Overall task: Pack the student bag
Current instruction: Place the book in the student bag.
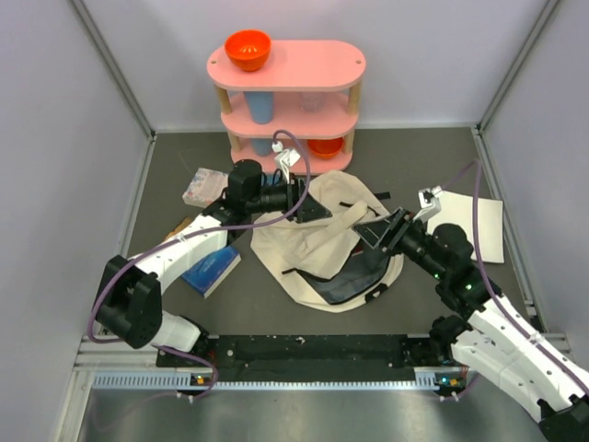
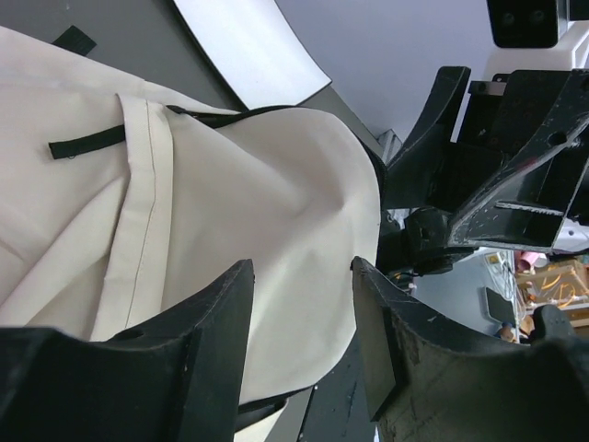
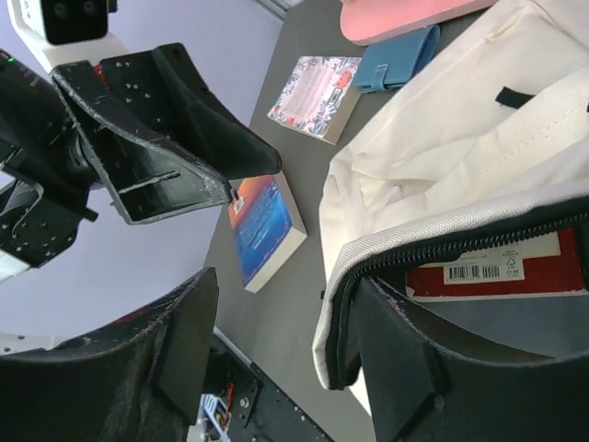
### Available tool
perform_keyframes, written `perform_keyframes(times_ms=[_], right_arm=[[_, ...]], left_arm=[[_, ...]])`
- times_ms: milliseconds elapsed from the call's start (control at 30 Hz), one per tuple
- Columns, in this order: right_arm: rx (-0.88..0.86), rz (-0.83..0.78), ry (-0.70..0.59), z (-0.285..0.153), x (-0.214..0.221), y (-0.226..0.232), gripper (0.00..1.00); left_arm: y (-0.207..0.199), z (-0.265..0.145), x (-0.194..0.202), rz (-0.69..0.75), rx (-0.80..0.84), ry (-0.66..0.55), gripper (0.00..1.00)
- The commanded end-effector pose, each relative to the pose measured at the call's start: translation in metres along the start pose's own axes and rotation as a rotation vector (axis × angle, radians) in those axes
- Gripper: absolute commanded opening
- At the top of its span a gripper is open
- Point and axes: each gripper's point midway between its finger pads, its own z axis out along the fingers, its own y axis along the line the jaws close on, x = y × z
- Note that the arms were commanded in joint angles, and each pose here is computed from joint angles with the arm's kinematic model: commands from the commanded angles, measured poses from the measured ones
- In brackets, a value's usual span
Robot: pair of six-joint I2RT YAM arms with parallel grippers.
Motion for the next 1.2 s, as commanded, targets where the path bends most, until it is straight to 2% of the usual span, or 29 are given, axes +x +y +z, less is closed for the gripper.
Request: perform_keyframes(times_ms=[0, 100, 200, 333, 433, 633, 733, 800, 967, 1033, 1167], right_arm=[[-0.094, -0.045, -0.033, -0.004, -0.016, 0.028, 0.58], [-0.090, -0.026, -0.081, -0.005, -0.022, 0.026, 0.55], [-0.024, 0.002, -0.129, -0.004, -0.023, 0.005, 0.53], [-0.030, -0.008, -0.095, -0.002, -0.018, 0.007, 0.50], [0.039, 0.004, -0.100, -0.007, -0.018, -0.004, 0.59], [0.165, -0.008, -0.302, -0.041, -0.054, -0.020, 0.63], [0.198, -0.044, -0.288, -0.043, -0.055, -0.023, 0.64], [0.135, -0.070, -0.214, -0.035, -0.047, -0.008, 0.64], [-0.085, -0.051, 0.024, -0.002, -0.008, 0.028, 0.52], [-0.238, -0.029, 0.012, 0.005, -0.010, 0.052, 0.46], [-0.369, -0.027, 0.075, 0.012, 0.000, 0.072, 0.42]], left_arm=[[-0.011, 0.003, -0.008, 0.027, 0.077, -0.019, 0.51], [-0.009, 0.005, -0.005, 0.013, 0.084, -0.006, 0.51], [-0.007, 0.006, -0.002, 0.002, 0.087, 0.004, 0.51], [-0.005, 0.007, 0.002, -0.010, 0.088, 0.018, 0.51], [-0.004, 0.008, 0.004, -0.021, 0.089, 0.022, 0.51], [-0.006, 0.009, 0.005, -0.029, 0.100, 0.029, 0.51], [-0.004, 0.010, 0.006, -0.034, 0.098, 0.032, 0.51], [-0.005, 0.011, 0.007, -0.036, 0.102, 0.033, 0.51], [-0.014, 0.012, 0.007, -0.033, 0.136, 0.039, 0.51], [-0.016, 0.012, 0.007, -0.028, 0.148, 0.035, 0.51], [-0.021, 0.012, 0.009, -0.026, 0.171, 0.043, 0.51]])
